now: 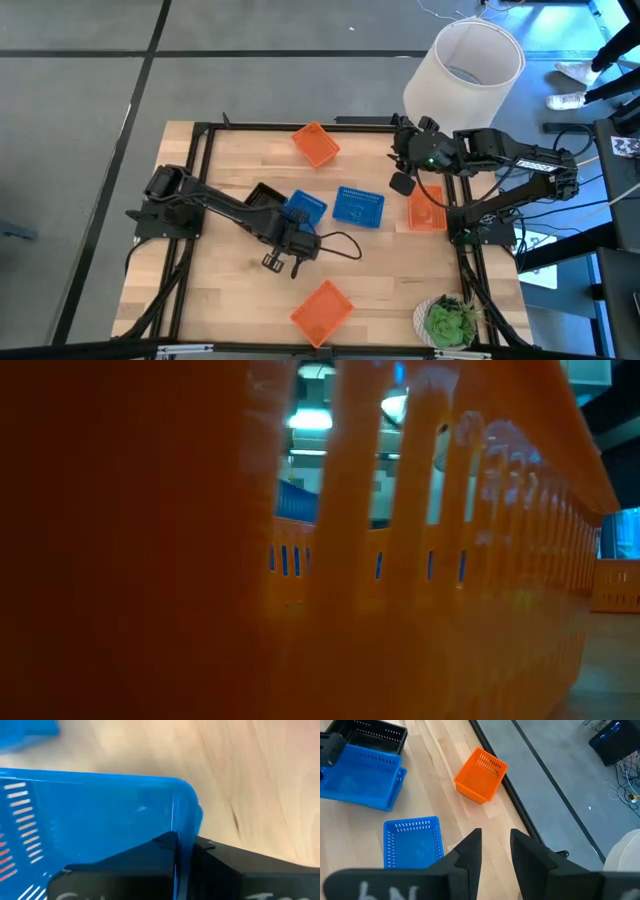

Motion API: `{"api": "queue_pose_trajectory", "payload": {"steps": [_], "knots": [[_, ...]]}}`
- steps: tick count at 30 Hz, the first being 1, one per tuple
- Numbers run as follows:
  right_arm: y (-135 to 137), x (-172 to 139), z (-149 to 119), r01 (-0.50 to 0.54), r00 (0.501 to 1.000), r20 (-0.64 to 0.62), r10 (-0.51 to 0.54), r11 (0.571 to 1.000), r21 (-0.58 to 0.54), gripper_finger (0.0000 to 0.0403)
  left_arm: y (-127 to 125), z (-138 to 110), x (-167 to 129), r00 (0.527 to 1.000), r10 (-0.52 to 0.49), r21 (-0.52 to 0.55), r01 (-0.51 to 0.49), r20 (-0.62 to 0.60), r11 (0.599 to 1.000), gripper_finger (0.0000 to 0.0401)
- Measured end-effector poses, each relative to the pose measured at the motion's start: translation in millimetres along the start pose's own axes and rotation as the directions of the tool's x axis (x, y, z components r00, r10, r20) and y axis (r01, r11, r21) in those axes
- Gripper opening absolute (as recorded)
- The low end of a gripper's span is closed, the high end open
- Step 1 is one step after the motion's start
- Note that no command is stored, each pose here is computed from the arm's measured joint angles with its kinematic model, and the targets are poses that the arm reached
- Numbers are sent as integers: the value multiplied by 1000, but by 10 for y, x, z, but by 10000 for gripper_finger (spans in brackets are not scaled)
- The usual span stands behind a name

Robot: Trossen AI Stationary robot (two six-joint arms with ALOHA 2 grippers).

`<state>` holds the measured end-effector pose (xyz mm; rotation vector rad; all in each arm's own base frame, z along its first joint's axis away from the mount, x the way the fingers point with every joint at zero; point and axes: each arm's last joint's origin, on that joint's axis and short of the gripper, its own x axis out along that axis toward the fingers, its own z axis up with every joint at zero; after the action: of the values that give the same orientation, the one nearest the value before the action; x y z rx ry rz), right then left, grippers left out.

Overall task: Stack baskets by color
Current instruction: Stack the top blue bin on the middle blue bin

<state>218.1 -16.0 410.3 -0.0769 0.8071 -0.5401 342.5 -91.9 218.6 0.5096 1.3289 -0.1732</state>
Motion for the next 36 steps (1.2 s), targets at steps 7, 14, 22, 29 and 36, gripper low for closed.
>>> {"api": "queue_pose_trajectory", "payload": {"steps": [7, 14, 22, 29, 36], "knots": [[0, 0, 0, 0, 1000, 0, 0, 1000, -3, 102, -7, -17, 6, 1000, -30, 1, 30, -7, 1000, 0], [0, 0, -1, -1, 1000, -1, 1, 1000, -20, 102, -2, -59, 11, 999, -13, 8, 14, -50, 1000, 0], [0, 0, -1, -1, 1000, -1, 1, 1000, -20, 102, -6, -80, 11, 997, -19, 38, 22, -70, 999, 0], [17, -1, -3, -60, 998, -10, 59, 998, -25, 102, 52, -91, 25, 997, -21, 21, 22, -72, 1000, 0], [18, -1, -3, -60, 998, -9, 60, 998, -29, 102, 152, -117, 48, 997, -26, -14, 25, -77, 1000, 12]]}}
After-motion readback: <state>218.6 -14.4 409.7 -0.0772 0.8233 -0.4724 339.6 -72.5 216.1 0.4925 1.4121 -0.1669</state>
